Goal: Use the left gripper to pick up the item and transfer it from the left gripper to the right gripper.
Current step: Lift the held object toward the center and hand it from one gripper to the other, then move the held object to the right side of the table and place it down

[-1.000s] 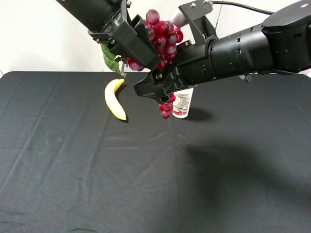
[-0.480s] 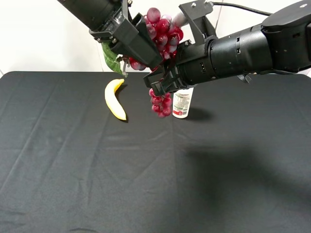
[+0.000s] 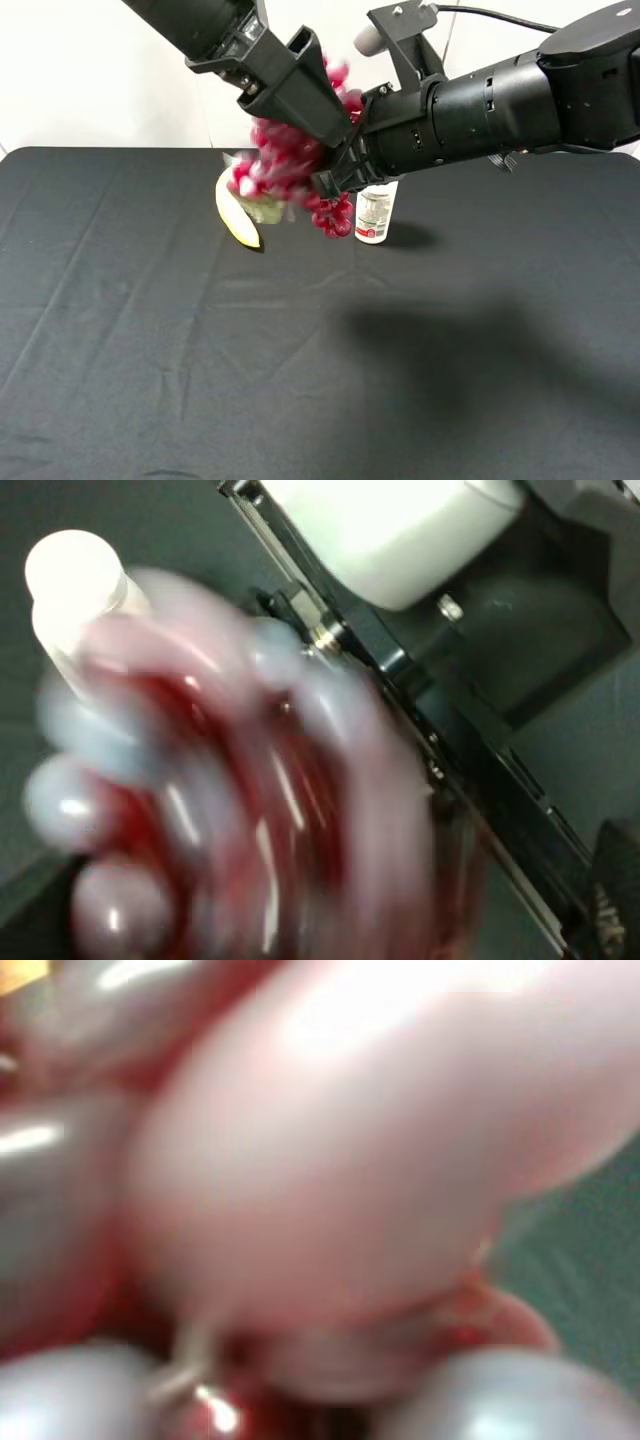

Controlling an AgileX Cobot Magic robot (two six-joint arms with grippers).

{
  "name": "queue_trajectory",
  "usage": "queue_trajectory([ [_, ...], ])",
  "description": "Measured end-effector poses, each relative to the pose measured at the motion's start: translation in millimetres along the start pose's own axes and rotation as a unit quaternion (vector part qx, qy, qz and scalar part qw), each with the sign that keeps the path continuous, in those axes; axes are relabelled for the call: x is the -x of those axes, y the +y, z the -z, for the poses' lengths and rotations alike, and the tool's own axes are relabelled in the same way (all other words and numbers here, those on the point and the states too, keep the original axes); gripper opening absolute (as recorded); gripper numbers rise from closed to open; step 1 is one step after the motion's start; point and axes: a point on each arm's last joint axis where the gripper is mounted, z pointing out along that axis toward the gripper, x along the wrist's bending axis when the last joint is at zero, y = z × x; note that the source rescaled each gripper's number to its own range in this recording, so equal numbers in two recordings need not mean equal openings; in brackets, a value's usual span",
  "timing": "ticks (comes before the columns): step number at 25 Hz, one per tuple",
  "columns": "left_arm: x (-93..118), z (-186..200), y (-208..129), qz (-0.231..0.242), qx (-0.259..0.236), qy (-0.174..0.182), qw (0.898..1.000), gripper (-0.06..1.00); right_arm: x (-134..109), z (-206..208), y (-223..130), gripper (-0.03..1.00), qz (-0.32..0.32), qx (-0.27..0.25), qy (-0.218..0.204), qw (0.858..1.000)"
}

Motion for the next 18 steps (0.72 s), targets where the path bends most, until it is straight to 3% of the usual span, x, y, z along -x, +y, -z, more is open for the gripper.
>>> queue_trajectory([
  [10, 4, 6, -4, 0.011, -0.022, -0.004, 1.000, 1.00, 0, 0, 0, 0.04, -0.002, 0.000, 0.002, 1.000],
  [18, 10, 48, -10, 0.008, -0.034, 0.089, 0.995, 1.00, 0, 0, 0, 0.04, -0.010, 0.001, 0.002, 1.000],
])
